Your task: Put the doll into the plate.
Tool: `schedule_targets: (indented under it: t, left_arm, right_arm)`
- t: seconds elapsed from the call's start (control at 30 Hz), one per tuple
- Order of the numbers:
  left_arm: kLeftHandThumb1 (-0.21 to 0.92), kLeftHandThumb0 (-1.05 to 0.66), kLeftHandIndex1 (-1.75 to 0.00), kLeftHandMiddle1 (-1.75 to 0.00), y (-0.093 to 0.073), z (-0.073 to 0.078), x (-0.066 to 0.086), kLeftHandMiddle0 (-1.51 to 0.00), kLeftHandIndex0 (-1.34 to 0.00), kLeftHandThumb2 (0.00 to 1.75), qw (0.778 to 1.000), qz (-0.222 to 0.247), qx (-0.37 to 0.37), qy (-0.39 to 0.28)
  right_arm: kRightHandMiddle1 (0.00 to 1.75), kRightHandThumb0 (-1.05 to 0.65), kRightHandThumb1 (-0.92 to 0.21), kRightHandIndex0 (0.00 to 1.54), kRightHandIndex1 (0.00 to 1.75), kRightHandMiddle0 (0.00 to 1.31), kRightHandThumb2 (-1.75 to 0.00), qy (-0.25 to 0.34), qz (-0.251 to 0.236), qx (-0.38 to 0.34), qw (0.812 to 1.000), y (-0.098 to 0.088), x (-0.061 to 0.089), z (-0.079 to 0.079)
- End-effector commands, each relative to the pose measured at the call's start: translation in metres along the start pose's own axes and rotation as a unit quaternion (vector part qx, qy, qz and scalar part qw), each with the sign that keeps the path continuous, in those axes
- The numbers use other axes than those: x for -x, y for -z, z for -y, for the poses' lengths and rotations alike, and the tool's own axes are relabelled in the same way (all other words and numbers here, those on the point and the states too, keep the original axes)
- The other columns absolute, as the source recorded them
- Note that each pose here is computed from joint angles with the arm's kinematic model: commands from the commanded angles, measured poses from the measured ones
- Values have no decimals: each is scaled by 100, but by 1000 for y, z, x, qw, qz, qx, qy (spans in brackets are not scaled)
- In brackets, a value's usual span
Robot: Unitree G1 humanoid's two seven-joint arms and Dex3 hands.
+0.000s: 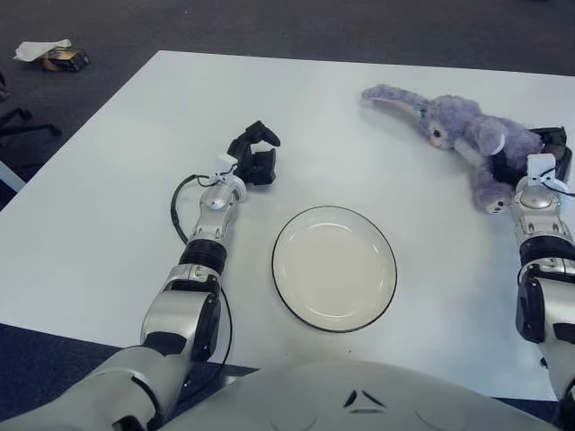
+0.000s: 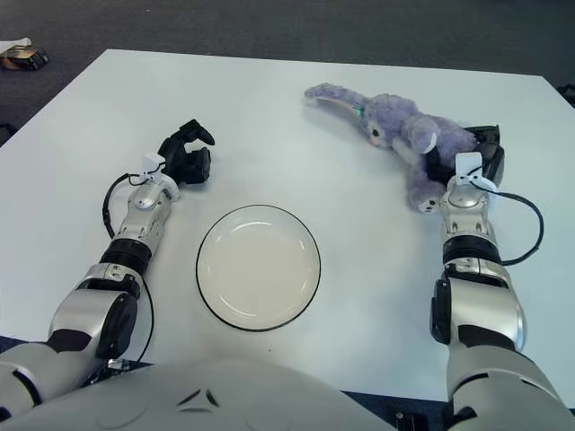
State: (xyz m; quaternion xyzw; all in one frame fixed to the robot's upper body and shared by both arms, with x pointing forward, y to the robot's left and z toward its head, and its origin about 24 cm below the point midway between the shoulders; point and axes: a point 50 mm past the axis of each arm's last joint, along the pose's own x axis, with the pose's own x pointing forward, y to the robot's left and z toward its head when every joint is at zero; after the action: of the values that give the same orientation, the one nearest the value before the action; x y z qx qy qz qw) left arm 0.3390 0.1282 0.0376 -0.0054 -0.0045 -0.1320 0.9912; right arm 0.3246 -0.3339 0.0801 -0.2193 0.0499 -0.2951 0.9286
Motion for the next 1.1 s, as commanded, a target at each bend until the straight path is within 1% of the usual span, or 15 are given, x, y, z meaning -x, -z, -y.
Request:
schedule_targets:
  t: [0.0, 0.13, 0.2, 0.3, 0.4, 0.5, 0.67, 0.9, 1.07]
  left_arm:
    - [40, -45, -175, -175, 31, 4, 16, -121, -55, 122, 998, -60, 8, 2]
    - [41, -45, -175, -175, 31, 4, 17, -119, -54, 120, 999, -51, -1, 1]
    - [42, -44, -175, -175, 29, 6, 17, -119, -53, 118, 999, -32, -19, -1]
    - [45, -43, -175, -175, 27, 9, 18, -120, -50, 115, 999, -14, -37, -3]
    - [46, -43, -175, -175, 25, 10, 19, -121, -49, 113, 998, 1, -58, -5]
    - [47, -43, -175, -175, 24, 11, 20, -121, -49, 112, 997, 12, -74, -7]
    - [47, -43, -175, -175, 24, 13, 21, -122, -49, 112, 994, 25, -104, -6]
    - [44, -44, -175, -175, 24, 14, 21, -123, -51, 116, 992, 36, -118, -10]
    - [43, -44, -175, -175, 23, 15, 22, -123, -52, 117, 991, 48, -128, -12]
  right_arm:
    - [175, 0, -9, 84, 156, 57, -152, -79, -66, -16, 995, 18, 13, -25]
    - [175, 0, -10, 84, 156, 55, -150, -107, -84, -32, 990, 13, 13, -26]
    - [175, 0, -11, 84, 155, 55, -150, -131, -103, -49, 985, 4, 10, -31]
    - [175, 0, -10, 85, 157, 55, -152, -152, -122, -61, 979, -9, 7, -37]
    - [175, 0, -9, 85, 158, 55, -153, -175, -144, -67, 972, -17, 7, -39]
    - [175, 0, -9, 84, 159, 55, -153, -193, -151, -71, 967, -27, 8, -40]
    - [175, 0, -9, 84, 160, 55, -153, -233, -150, -67, 958, -46, 16, -41]
    - [175, 0, -12, 81, 163, 53, -151, -272, -158, -52, 948, -60, 25, -39]
    - [175, 0, -13, 79, 165, 52, -151, -302, -173, -50, 936, -72, 37, -37]
